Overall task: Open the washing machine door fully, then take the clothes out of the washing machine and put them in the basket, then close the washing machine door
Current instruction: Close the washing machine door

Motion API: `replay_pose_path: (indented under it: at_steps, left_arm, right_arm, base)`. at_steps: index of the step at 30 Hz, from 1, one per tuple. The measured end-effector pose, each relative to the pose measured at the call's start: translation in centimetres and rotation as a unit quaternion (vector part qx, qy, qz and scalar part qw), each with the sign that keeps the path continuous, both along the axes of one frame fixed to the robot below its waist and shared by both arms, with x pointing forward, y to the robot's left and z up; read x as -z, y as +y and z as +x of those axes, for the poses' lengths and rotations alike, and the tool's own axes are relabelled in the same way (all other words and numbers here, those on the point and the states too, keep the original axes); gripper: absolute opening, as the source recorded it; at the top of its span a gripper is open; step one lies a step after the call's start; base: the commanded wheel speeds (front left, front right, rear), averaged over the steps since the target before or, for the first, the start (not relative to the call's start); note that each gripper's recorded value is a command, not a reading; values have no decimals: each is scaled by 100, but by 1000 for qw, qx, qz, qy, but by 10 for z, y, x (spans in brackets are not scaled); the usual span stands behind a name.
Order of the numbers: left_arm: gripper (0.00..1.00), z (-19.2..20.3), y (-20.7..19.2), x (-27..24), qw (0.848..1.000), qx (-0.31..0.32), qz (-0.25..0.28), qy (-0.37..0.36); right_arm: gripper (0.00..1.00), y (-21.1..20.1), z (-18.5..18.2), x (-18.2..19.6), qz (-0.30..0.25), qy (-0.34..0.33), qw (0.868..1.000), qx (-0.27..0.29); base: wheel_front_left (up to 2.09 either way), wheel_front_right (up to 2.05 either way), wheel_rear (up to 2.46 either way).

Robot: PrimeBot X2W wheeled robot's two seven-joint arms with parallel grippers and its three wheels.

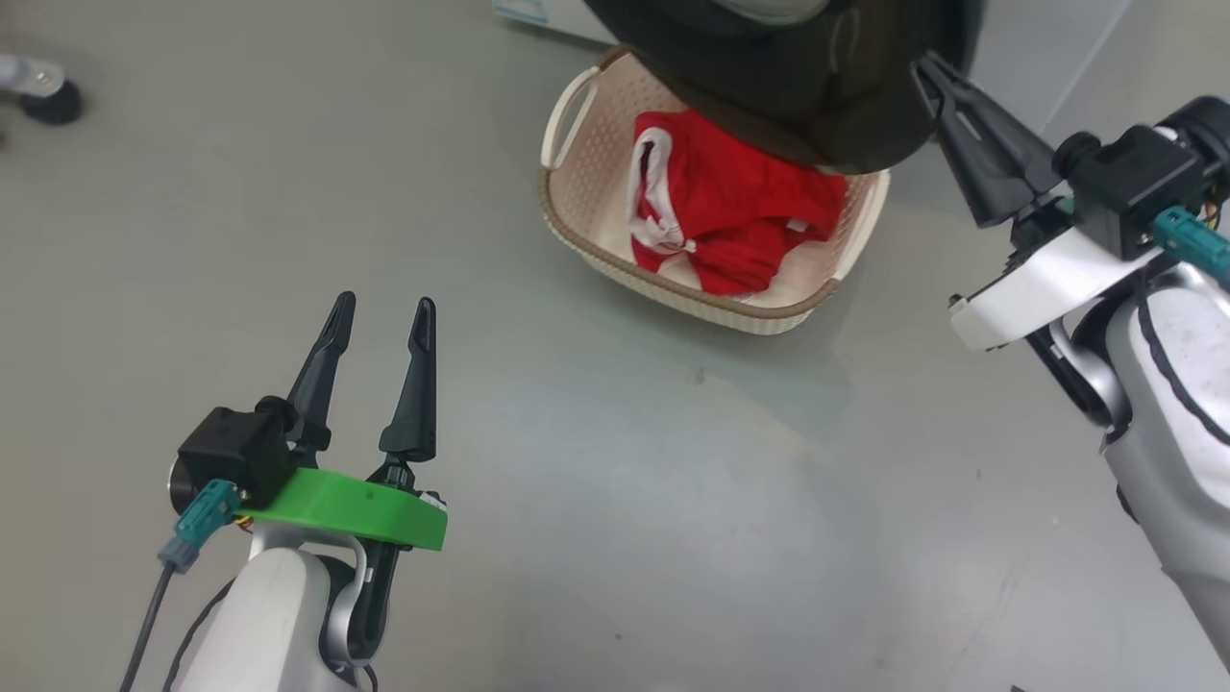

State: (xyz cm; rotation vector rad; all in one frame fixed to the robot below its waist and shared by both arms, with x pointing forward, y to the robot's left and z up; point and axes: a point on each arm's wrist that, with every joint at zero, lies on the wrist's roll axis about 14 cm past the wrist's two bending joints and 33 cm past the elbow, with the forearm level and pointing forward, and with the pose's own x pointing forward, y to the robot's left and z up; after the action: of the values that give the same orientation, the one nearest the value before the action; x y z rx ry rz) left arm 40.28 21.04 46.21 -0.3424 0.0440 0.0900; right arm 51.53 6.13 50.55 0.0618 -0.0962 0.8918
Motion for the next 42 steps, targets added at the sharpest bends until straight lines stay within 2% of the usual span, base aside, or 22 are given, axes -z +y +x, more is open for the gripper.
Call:
replay_pose_path:
  at_steps: [11,20,34,42]
  left_arm:
    - [100,-13,28,25,998,-43,15,45]
    - [100,-4,31,27,998,-43,19,45]
    - [100,13,20,42,998,-21,19,57]
    - [100,19,15,54,998,-18,-3,67]
  right_arm:
    - [0,27,23,29,20,27,999,-21]
    - [0,17,52,26,49,33,998,6]
    - [0,-10,114,15,33,-9,998,51]
    - [0,-22,152,14,25,-24,996,78]
  base:
    - [0,0,0]
    - [0,0,0]
    - [0,0,0]
    - [0,0,0]
